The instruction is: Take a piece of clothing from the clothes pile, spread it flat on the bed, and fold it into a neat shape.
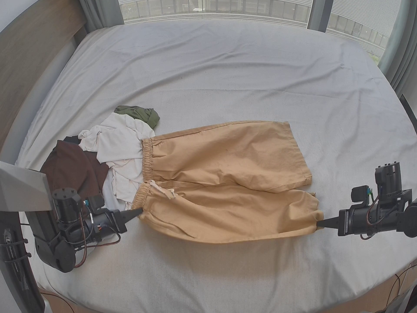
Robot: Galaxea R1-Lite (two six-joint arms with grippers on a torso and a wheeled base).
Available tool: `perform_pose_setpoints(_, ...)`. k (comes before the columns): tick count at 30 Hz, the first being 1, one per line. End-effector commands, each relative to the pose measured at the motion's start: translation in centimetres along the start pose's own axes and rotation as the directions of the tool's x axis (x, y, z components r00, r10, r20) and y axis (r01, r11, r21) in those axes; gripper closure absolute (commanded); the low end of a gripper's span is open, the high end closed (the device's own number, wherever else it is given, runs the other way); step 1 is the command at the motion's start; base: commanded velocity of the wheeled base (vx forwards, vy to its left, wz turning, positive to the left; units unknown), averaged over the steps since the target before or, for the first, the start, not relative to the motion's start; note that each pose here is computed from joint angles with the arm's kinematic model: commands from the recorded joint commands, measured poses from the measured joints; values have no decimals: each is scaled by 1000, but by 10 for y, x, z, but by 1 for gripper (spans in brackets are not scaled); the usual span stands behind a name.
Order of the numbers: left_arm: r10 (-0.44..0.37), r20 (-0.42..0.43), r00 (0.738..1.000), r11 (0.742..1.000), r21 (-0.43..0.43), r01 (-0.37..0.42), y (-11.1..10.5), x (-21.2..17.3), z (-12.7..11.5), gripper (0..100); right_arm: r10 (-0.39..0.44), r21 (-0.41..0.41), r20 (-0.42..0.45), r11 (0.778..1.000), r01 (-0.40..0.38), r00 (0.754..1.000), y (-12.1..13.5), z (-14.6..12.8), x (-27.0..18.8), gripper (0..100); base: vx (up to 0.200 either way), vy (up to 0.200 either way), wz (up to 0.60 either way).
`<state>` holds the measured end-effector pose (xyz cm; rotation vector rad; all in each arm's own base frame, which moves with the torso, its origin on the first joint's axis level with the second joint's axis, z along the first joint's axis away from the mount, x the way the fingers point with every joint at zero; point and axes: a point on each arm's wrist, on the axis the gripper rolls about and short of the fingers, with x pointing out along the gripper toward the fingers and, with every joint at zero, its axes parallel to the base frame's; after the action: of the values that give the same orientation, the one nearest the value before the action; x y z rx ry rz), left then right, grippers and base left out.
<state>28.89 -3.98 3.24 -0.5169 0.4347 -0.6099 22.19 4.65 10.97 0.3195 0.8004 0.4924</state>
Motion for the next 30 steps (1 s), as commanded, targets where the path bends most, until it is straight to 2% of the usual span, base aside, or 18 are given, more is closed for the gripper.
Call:
perform_pose_setpoints(1, -53, 94, 994, 998, 31, 51, -14, 0, 27, 100, 6, -13, 63, 1000, -5, 998, 1, 10, -6, 100, 0, 0, 0)
perform_pose_setpoints(10, -78, 140, 987, 996, 62, 70, -18, 1, 41, 100, 34, -26, 188, 999, -29, 982, 2, 25, -7, 100, 0, 0, 0)
perform_pose_setpoints(16, -103, 171, 980, 994, 38, 98, -29, -5, 51, 100, 43, -24, 220, 999, -39, 975, 3, 31, -8, 100, 0, 0, 0)
perform_pose_setpoints(22, -134, 204, 970, 988, -43, 146, -41, -13, 61, 100, 47, -16, 237, 999, -44, 970, 5, 37, -8, 100, 0, 0, 0)
perform_pose_setpoints(30, -155, 199, 968, 972, -147, 186, -48, -12, 61, 100, 45, -2, 236, 999, -46, 971, 3, 41, -4, 100, 0, 0, 0)
